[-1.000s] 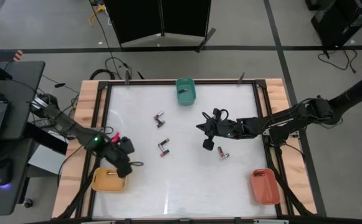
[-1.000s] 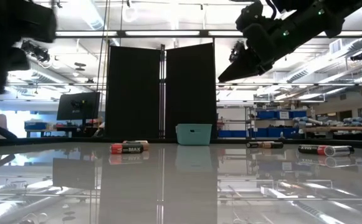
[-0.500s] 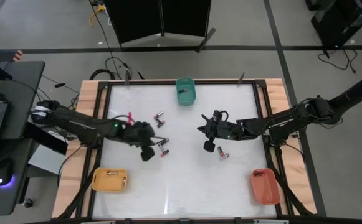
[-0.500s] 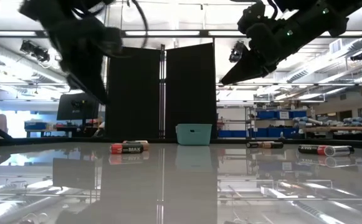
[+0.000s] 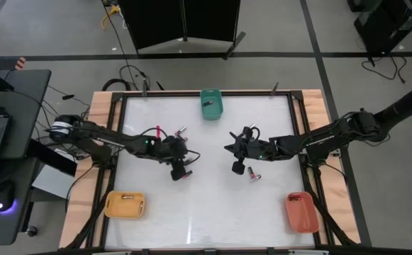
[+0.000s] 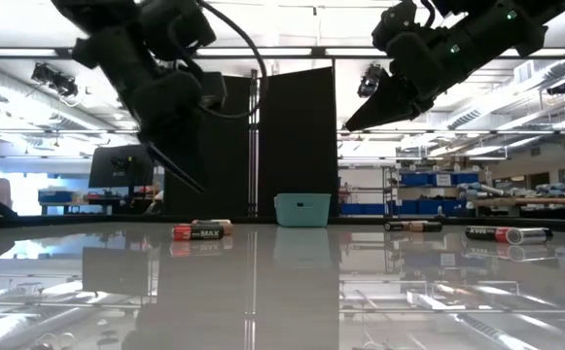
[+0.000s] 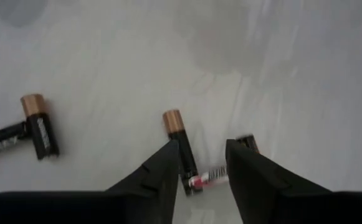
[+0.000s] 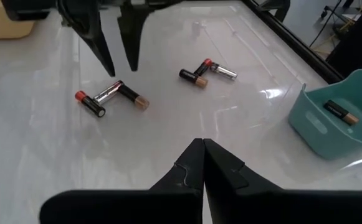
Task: Sort batteries
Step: Put the brown battery into the green bin
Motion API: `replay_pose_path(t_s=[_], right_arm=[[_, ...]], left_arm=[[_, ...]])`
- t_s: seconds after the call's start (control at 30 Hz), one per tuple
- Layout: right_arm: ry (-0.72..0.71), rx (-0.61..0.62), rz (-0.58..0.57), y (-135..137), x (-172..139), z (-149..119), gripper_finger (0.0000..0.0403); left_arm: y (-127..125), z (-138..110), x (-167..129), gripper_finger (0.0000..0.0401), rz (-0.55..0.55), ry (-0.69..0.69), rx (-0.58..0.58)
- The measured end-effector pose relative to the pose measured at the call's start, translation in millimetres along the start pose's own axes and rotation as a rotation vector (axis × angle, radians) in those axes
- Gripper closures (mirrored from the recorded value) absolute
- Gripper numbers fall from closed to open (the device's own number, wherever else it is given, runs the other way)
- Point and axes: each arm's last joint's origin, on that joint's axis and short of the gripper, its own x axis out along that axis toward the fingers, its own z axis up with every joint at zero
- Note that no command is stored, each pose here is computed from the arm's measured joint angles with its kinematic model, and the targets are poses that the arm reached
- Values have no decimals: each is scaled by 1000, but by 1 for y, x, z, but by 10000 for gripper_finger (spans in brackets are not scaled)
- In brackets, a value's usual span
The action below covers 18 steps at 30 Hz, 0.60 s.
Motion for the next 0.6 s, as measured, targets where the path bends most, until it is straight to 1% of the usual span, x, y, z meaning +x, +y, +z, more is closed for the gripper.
replay_pose_path(t_s=[0.2, 0.43, 0.6], right_arm=[[0, 15, -1, 0, 0, 0, 383], [0, 14, -2, 0, 0, 0, 390], [0, 13, -2, 0, 0, 0, 382]], left_arm=[[2, -3, 19, 239, 19, 20, 0], [4, -7, 29, 229, 105, 31, 9], [3, -6, 35, 228, 96, 11, 6]])
